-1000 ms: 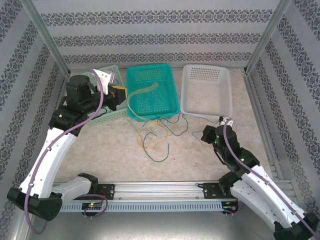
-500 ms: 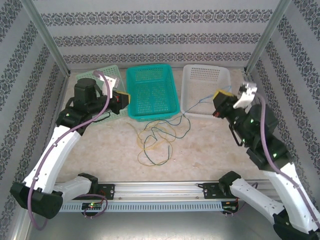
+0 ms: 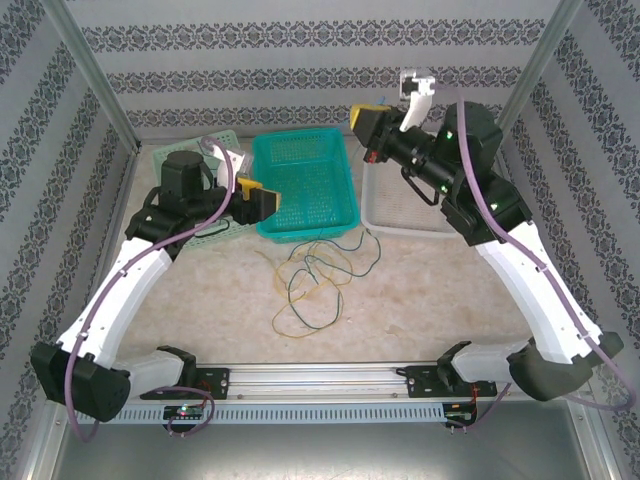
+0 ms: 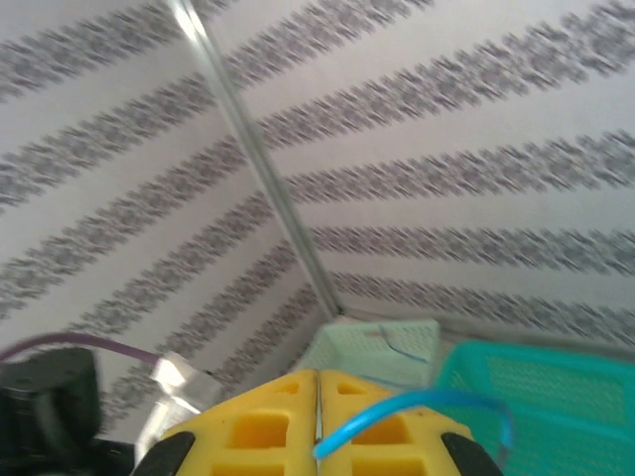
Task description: Untangle the cables
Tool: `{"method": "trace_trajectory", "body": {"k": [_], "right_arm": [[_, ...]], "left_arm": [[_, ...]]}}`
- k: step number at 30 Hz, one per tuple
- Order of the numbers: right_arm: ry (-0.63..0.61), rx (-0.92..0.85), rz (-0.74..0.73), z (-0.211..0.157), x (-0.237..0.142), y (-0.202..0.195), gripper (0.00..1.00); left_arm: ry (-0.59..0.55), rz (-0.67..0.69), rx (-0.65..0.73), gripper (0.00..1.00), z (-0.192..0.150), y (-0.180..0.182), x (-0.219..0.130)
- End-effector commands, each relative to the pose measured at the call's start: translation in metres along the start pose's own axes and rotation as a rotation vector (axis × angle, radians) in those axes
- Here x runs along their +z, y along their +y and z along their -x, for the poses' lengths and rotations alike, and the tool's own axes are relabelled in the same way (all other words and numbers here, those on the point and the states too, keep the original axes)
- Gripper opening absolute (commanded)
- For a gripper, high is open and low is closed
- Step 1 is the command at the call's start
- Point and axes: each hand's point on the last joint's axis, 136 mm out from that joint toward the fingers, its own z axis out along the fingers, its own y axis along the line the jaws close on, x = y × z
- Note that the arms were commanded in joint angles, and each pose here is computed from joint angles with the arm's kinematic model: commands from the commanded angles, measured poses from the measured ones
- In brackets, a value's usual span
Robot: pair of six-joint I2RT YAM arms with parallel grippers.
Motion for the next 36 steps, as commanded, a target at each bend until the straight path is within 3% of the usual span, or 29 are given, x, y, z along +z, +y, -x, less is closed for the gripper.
{"method": "trace_trajectory", "body": {"k": [1,5,10,16,24,30,36], "right_arm": [[-0.061,0.013,0.152,0.027,0.002,0.037,0.0],[-0.087,0.06,0.168,0.037,0.012,0.042,0.0],[-0.109,0.137,0.178,0.036,0.023,0.039,0.0],[-0.12,0.196,0.197,0.032,0.029,0.038,0.0],[-0.123,0.212,0.214,0.032,0.032,0.039,0.0],[-0.1,0.231,0.207,0.022,0.047,0.032,0.0],[-0.036,0.249,0.193,-0.001,0.084,0.021,0.0]], "left_arm": [[-0.059,-0.167,0.119,0.69,0.027,-0.035,0.015],[-0.041,-0.271,0.167,0.71,0.026,-0.063,0.041],[-0.072,-0.303,0.197,0.73,0.029,-0.077,0.061],[-0.11,-0.176,0.199,0.73,0.04,-0.058,0.076],[-0.222,-0.198,0.201,0.75,0.056,-0.066,0.066],[-0.304,-0.052,0.222,0.79,0.068,-0.052,0.041],[-0.441,0.285,0.231,0.9,0.077,-0.012,-0.02]]}}
